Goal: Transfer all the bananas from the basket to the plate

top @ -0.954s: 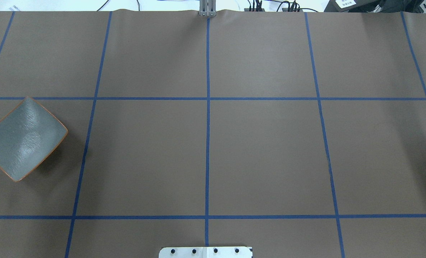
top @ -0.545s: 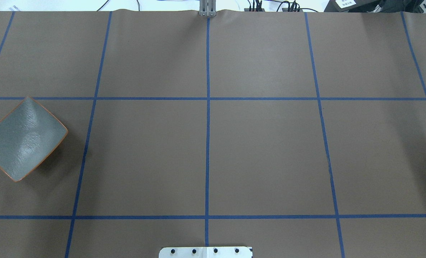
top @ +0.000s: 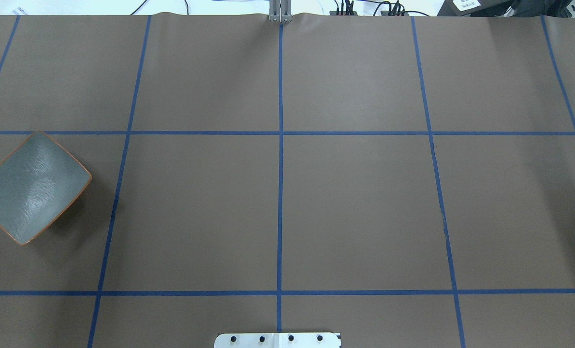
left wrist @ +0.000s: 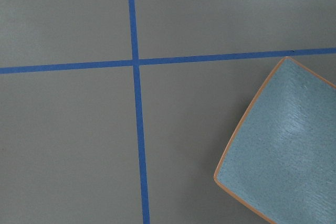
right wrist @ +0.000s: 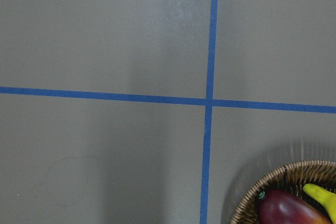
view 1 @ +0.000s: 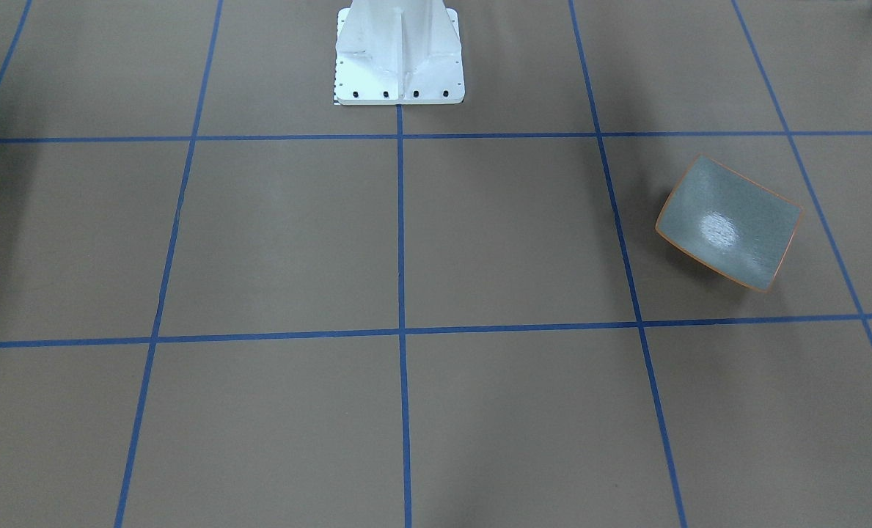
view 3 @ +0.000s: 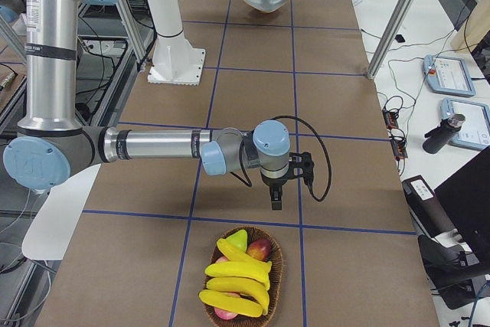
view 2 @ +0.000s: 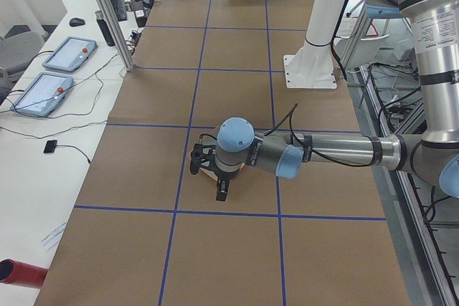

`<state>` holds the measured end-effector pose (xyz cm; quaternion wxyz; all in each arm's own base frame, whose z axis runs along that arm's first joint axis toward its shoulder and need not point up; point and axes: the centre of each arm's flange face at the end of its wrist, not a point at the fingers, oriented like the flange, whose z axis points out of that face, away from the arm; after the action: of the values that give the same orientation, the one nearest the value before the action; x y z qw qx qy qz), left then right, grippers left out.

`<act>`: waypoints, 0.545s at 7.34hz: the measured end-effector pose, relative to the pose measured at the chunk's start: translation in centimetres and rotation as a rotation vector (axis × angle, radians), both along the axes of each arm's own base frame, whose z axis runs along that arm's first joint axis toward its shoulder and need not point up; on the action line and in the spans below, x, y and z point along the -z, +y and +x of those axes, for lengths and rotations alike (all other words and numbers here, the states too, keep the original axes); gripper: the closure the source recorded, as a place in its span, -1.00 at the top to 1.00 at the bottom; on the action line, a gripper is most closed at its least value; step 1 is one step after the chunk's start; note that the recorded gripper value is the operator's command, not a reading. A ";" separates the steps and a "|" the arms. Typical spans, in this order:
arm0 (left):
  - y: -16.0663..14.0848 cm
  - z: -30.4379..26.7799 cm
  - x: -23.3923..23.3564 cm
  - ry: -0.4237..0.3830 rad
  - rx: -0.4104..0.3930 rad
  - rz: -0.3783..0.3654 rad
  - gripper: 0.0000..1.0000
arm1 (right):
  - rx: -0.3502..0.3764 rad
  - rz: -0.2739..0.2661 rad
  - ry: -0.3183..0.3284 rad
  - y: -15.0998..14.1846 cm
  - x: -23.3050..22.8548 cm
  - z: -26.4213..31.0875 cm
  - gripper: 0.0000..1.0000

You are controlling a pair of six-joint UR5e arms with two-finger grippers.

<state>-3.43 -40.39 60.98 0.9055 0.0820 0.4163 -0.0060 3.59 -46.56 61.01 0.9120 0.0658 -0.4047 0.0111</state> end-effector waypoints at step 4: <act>-0.5 0.0 0.3 0.003 0.017 -0.010 1.00 | 0.003 -0.008 0.028 0.8 -1.5 0.4 1.00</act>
<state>-3.40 -40.85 60.73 0.9051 0.0809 0.4171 -0.0160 4.02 -45.74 62.56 0.9179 0.0616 -0.3920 0.0106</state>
